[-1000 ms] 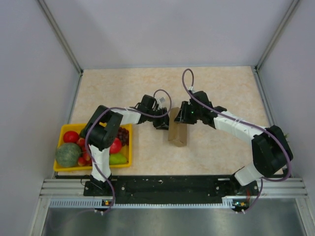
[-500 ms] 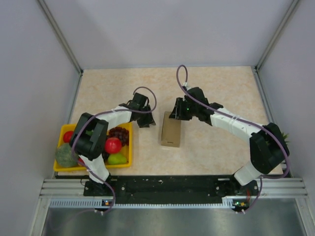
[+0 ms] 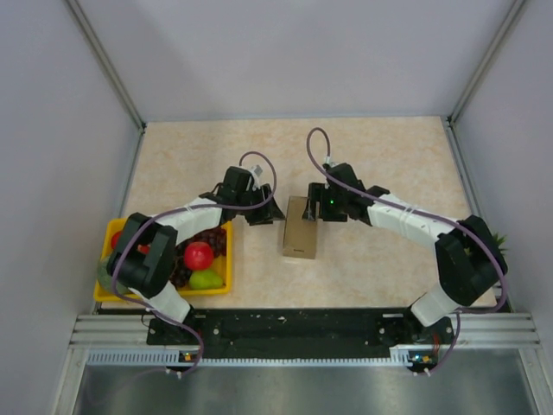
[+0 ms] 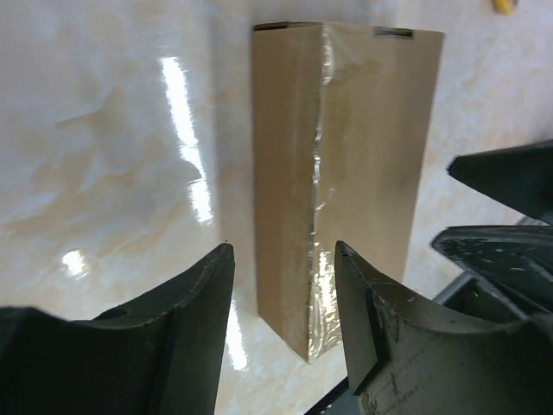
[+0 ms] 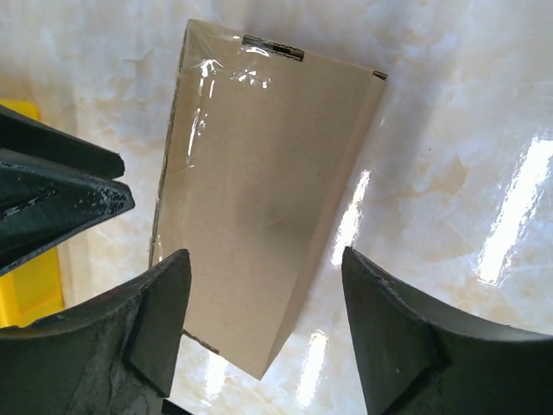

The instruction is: Unpack the express box

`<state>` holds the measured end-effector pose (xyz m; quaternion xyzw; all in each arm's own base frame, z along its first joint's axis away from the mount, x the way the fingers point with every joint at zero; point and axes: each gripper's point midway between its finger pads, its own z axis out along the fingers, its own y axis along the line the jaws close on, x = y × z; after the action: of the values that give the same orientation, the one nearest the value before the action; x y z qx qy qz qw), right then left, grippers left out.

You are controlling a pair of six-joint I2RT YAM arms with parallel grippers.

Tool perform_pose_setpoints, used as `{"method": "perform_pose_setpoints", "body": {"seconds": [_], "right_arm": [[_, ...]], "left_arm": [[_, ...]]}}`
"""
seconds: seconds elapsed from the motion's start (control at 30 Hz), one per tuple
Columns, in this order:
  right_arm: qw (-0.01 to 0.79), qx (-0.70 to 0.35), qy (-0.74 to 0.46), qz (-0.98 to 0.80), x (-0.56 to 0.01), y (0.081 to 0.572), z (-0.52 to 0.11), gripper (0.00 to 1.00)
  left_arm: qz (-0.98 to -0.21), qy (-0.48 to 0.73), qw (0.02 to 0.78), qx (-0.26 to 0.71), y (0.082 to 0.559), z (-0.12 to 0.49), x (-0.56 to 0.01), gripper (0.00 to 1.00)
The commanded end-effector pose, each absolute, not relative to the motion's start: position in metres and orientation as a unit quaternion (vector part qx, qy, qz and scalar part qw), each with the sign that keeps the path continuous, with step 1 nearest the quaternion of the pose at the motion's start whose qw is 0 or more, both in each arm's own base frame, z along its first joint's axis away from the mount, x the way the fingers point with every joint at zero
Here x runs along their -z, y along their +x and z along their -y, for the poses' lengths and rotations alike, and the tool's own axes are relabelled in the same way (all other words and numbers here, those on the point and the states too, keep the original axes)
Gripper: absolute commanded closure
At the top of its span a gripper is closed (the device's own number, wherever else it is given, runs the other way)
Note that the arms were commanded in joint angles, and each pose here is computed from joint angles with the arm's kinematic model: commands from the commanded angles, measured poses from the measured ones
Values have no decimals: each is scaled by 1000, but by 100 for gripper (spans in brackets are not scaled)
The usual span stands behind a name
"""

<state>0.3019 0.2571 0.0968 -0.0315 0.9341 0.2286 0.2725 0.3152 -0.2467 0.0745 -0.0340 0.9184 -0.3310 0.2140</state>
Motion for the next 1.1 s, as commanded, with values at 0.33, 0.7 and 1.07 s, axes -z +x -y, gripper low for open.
{"method": "perform_pose_setpoints", "body": {"seconds": [0.33, 0.7, 1.07], "right_arm": [[281, -177, -88, -939, -73, 310, -282, 20], [263, -90, -87, -957, -44, 305, -254, 26], [248, -66, -95, -962, -31, 300, -249, 40]], "left_arm": [[-889, 6, 215, 405, 323, 274, -81, 53], [-898, 6, 232, 374, 328, 264, -76, 58], [-907, 12, 218, 361, 327, 262, -64, 62]]}}
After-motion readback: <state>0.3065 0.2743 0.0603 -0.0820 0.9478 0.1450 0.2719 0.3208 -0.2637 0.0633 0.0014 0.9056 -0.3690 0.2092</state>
